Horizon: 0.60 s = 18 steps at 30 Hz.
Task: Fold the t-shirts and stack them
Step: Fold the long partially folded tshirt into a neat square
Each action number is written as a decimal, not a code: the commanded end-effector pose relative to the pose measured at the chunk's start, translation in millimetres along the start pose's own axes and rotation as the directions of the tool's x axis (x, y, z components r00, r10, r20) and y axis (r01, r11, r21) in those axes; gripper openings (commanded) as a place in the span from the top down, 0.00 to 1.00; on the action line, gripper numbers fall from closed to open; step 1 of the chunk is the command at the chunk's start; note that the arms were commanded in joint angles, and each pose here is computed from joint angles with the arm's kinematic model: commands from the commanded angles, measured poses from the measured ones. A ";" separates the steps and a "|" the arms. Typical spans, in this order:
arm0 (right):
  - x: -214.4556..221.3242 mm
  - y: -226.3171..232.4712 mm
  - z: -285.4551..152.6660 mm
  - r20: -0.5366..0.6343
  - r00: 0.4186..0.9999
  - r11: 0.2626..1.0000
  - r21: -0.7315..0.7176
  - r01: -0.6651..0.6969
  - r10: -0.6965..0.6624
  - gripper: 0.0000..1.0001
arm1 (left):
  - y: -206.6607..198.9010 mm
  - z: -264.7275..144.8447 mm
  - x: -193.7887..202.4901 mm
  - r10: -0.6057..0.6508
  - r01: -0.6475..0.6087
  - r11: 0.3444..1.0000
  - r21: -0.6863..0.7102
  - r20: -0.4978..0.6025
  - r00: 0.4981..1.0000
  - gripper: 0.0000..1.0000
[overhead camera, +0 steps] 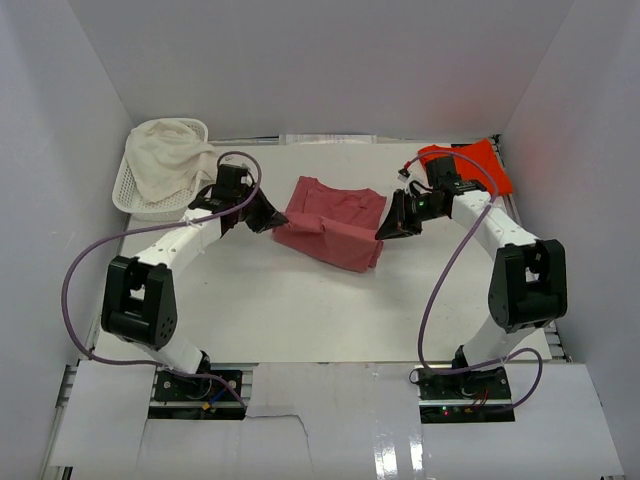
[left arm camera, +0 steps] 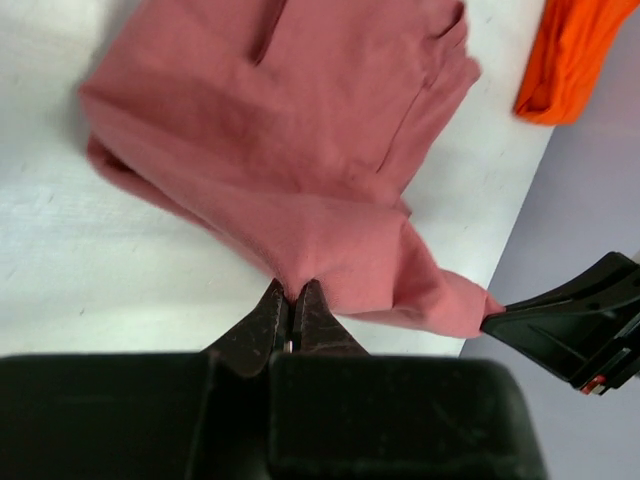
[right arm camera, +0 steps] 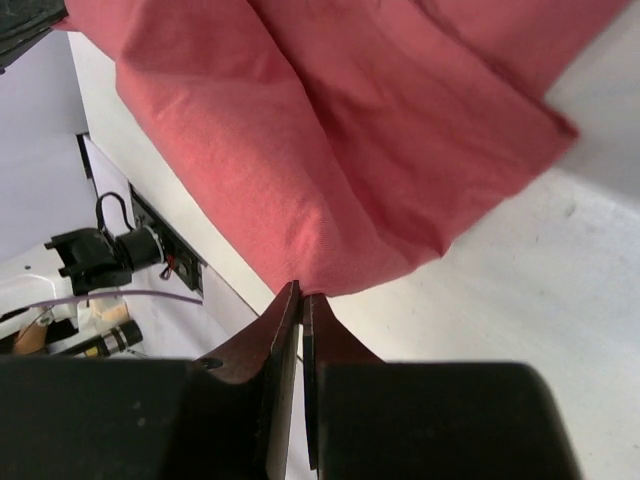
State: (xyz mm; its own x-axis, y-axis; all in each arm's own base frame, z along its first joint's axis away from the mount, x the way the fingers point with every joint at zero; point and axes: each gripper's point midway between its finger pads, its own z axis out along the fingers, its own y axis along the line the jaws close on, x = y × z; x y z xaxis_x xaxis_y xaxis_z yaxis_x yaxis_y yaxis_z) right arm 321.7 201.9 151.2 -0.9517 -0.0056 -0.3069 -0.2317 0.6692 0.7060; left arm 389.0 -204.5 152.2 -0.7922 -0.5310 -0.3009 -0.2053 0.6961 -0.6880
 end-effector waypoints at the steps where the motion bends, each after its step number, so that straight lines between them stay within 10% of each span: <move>1: 16.9 14.2 -7.3 0.006 0.999 0.997 -0.064 0.043 -0.043 0.92 | 3.9 -33.5 18.2 0.019 -0.018 0.999 0.040 -0.007 1.000 0.98; 18: 188.9 3.5 11.8 -0.201 0.979 0.996 -0.069 -0.057 0.042 0.92 | 111.7 -71.1 152.1 -0.053 0.040 0.998 -0.057 -0.267 0.962 0.98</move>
State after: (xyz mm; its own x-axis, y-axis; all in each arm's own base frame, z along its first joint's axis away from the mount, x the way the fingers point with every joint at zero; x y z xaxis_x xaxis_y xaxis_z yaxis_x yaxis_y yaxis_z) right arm 155.8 207.0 89.3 -0.9817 -0.1278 -0.1411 -0.1903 0.6387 0.7455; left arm 226.0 -170.9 84.0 -0.8837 -0.4532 -0.1169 -0.2784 0.7097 -0.6471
